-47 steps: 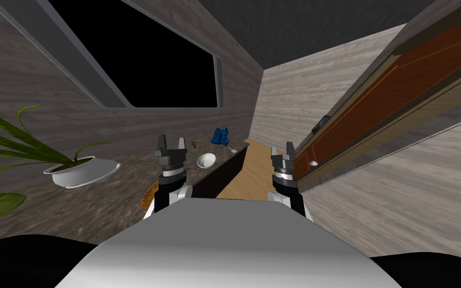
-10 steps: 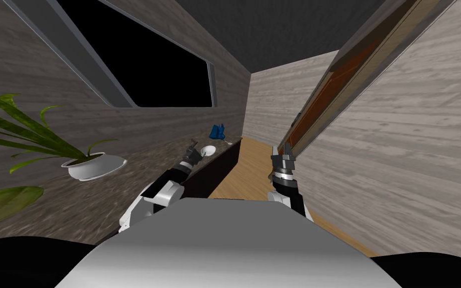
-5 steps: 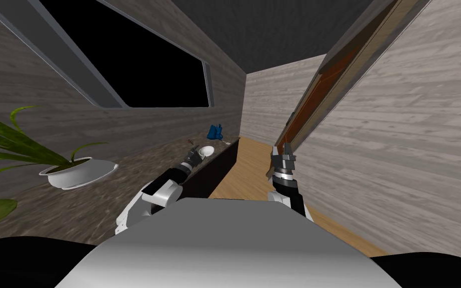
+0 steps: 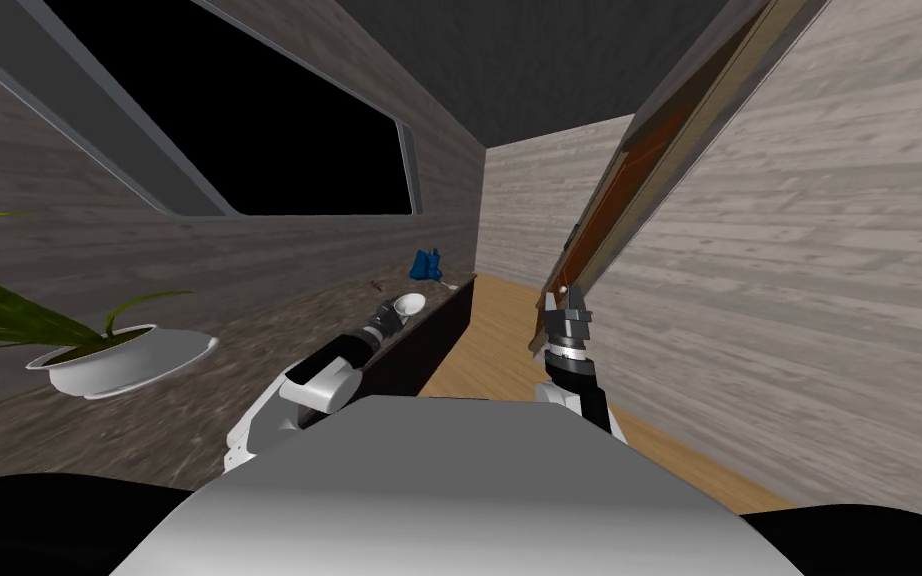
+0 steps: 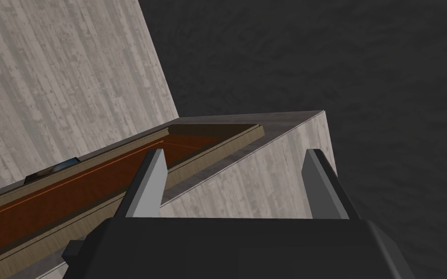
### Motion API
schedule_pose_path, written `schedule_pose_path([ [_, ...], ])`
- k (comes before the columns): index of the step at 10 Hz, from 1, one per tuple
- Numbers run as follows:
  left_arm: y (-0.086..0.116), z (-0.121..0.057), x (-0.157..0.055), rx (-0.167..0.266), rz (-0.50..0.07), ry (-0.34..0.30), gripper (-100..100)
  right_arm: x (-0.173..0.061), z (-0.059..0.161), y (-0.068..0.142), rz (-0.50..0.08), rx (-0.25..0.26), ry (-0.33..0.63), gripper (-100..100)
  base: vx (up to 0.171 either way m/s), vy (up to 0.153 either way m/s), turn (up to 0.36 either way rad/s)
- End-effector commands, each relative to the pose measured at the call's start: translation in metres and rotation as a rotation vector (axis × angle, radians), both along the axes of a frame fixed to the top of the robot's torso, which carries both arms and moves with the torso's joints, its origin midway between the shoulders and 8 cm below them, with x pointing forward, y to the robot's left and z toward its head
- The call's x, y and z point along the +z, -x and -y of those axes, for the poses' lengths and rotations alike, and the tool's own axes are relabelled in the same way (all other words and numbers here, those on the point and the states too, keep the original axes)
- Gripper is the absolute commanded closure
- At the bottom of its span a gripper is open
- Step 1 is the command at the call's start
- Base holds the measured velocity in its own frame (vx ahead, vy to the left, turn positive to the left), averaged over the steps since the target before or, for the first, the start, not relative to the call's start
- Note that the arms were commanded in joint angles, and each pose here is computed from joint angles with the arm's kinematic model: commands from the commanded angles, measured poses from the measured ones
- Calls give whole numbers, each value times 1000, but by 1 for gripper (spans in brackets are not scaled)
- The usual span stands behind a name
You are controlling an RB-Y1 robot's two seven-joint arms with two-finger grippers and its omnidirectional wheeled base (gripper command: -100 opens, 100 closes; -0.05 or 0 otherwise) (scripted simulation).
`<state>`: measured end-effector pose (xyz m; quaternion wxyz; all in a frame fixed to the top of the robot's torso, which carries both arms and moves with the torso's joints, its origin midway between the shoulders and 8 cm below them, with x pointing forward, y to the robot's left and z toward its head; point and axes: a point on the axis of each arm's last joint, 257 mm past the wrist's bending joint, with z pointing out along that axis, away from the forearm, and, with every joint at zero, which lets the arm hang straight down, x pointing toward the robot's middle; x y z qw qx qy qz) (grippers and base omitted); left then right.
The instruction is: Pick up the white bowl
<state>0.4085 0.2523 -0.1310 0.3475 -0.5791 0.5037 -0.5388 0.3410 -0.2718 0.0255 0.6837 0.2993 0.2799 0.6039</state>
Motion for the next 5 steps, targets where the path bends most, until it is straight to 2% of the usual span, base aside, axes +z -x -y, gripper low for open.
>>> schedule_pose_path([
  [1,3,-4,-12,6,-47,-10,-100,0,0,0,0,0,0,0,7,33,-85],
  [4,9,-17,-36,22,-145,-43,-100,0,0,0,0,0,0,0,13,38,-136],
  [5,10,-18,-39,24,-159,-45,-100,0,0,0,0,0,0,0,16,39,-74],
])
